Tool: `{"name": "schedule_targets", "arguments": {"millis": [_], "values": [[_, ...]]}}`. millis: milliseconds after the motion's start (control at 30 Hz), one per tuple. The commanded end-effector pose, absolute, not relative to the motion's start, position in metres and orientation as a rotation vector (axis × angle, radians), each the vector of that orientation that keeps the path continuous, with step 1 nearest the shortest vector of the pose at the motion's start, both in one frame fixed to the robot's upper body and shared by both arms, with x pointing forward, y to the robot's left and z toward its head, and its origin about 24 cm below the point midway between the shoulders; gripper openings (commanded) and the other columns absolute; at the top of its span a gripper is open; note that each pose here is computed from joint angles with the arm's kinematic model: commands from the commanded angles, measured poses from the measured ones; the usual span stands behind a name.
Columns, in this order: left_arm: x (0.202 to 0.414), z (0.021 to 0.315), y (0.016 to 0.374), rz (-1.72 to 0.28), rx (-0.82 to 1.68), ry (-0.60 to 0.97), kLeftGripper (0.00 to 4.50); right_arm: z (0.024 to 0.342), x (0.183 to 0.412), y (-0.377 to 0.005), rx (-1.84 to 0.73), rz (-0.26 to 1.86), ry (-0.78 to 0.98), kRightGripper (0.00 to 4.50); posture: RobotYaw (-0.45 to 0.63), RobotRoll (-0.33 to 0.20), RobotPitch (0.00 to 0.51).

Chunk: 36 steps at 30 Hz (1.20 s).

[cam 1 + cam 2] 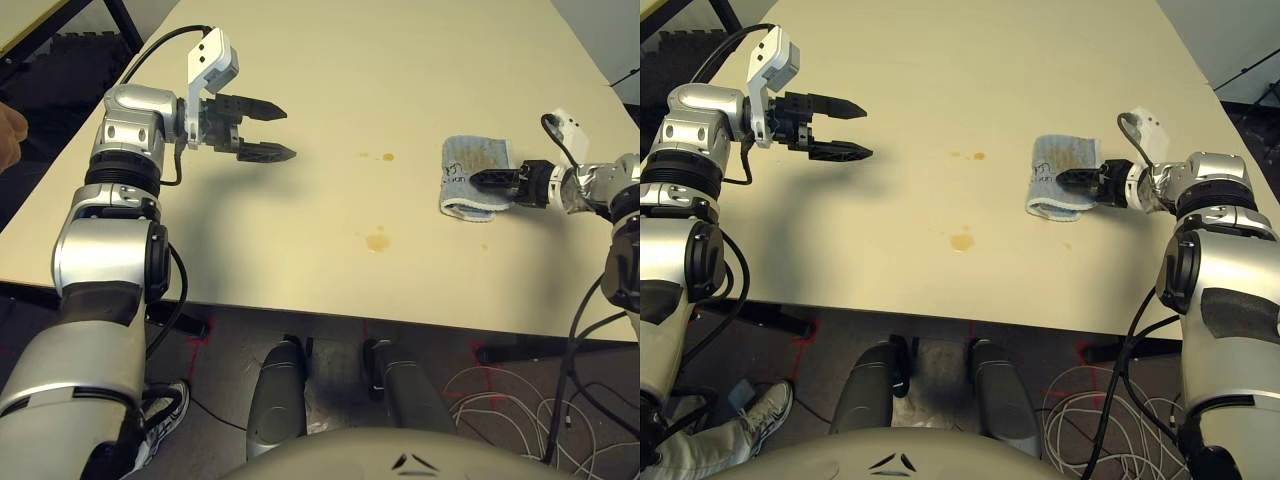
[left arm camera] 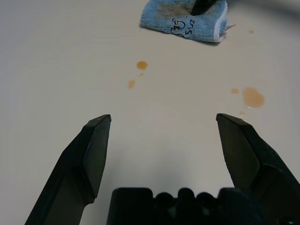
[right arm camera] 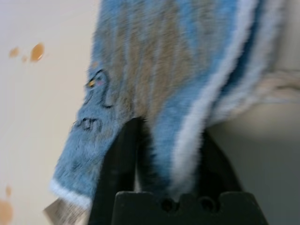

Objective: Wipe the water off the table with a rag.

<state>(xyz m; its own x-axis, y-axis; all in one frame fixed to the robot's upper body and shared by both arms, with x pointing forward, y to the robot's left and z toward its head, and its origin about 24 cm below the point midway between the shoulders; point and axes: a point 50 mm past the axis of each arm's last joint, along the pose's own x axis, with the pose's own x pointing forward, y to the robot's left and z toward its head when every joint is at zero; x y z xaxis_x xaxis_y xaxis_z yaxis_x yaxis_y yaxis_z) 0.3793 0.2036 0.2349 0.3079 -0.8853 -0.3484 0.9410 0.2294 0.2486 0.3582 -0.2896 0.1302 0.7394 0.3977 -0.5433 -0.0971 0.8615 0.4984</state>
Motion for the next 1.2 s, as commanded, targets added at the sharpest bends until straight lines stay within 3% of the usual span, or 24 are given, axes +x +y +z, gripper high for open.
{"name": "schedule_targets", "arguments": {"millis": [33,100,267,567,700,833,967,1200], "values": [[0.381,0.239,0.199,-1.266,0.468,0.137,4.5,0.138,0.365,-0.285,0.488,0.271,0.625,0.46,0.1,0.0,0.161],[0.381,0.239,0.198,-1.265,0.467,0.136,4.5,0.154,0.373,-0.279,0.472,0.278,0.568,0.02,0.1,0.0,0.161],[0.383,0.237,0.198,-1.253,0.463,0.142,4.5,0.198,0.395,-0.253,0.353,0.302,0.437,0.02,0.05,0.0,0.159],[0.384,0.235,0.198,-1.237,0.449,0.142,4.5,0.243,0.411,-0.151,0.374,0.57,0.355,0.02,0.05,0.0,0.162],[0.384,0.234,0.198,-1.238,0.443,0.14,4.5,0.229,0.41,-0.122,0.385,0.633,0.406,0.02,0.06,0.0,0.173],[0.383,0.231,0.199,-1.239,0.436,0.144,4.5,0.194,0.409,-0.115,0.386,0.601,0.486,0.02,0.06,0.0,0.178],[0.383,0.228,0.2,-1.239,0.43,0.148,4.5,0.164,0.407,-0.127,0.367,0.493,0.55,0.02,0.06,0.0,0.186],[0.383,0.224,0.197,-1.247,0.418,0.153,4.5,0.156,0.403,-0.173,0.371,0.323,0.595,0.02,0.05,0.0,0.193]]}}
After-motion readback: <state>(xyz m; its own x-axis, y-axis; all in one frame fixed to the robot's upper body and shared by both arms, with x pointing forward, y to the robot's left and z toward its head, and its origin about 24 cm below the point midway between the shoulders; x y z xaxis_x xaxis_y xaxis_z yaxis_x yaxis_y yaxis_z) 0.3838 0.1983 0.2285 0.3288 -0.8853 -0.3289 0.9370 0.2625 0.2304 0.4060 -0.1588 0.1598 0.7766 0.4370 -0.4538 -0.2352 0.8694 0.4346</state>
